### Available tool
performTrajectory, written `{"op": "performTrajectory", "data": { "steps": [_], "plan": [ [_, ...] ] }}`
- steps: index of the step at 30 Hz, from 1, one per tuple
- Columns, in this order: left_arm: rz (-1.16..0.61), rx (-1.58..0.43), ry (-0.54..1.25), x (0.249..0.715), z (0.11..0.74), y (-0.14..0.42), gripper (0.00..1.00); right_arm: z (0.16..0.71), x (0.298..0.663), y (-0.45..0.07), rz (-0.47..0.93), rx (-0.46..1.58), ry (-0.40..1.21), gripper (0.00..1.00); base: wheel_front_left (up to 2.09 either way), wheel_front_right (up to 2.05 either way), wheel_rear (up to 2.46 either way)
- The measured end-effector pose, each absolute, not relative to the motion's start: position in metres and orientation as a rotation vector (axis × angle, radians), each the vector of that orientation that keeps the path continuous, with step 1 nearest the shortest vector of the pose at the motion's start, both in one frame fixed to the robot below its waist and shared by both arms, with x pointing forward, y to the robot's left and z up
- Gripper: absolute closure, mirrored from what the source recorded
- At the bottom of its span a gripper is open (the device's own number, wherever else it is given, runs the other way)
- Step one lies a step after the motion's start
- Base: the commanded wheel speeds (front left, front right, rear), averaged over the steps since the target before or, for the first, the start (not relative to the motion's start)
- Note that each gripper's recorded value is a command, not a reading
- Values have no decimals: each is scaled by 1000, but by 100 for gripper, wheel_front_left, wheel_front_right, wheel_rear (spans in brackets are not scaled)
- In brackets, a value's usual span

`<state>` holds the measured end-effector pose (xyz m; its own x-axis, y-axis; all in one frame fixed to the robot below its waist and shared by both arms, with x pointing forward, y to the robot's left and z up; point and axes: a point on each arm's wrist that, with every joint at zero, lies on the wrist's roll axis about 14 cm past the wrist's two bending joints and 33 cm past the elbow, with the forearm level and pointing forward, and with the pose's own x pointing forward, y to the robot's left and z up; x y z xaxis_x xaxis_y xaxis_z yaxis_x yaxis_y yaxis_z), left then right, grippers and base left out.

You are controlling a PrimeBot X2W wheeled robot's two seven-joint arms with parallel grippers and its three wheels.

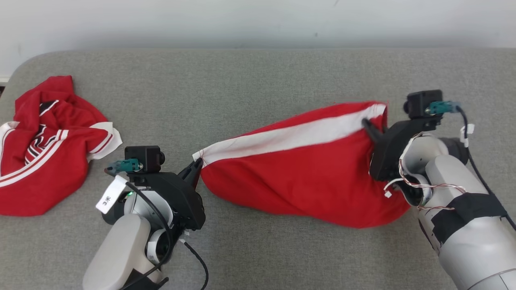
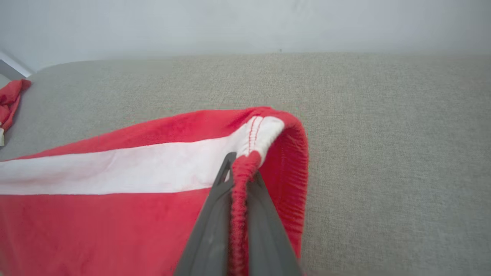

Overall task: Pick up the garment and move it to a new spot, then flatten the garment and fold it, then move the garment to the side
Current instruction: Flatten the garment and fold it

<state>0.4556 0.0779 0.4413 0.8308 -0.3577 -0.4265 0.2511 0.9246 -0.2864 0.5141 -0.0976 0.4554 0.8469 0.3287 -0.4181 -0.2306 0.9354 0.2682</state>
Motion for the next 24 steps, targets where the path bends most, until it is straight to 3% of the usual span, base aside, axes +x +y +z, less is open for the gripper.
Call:
{"op": "performTrajectory", "data": {
  "steps": [5,9,11,14,18,21,24],
  "plan": [
    [-374,-268,547,462,439,71,100,433,506,-97,330,166,639,100,0,0,0],
    [-399,-272,486,509,484,78,100,476,544,-99,345,141,615,100,0,0,0],
    [-416,-320,411,541,526,77,100,524,577,-104,338,148,507,100,0,0,0],
    [-411,-202,215,588,606,86,100,624,623,-116,299,148,237,100,0,0,0],
    [-409,-212,-143,614,718,86,100,735,645,-118,308,141,-128,100,0,0,0],
    [-426,-224,-143,622,698,76,100,712,655,-116,318,152,-147,100,0,0,0],
    [-406,-227,56,620,606,77,100,611,650,-110,331,137,52,100,0,0,0]
  ]
}}
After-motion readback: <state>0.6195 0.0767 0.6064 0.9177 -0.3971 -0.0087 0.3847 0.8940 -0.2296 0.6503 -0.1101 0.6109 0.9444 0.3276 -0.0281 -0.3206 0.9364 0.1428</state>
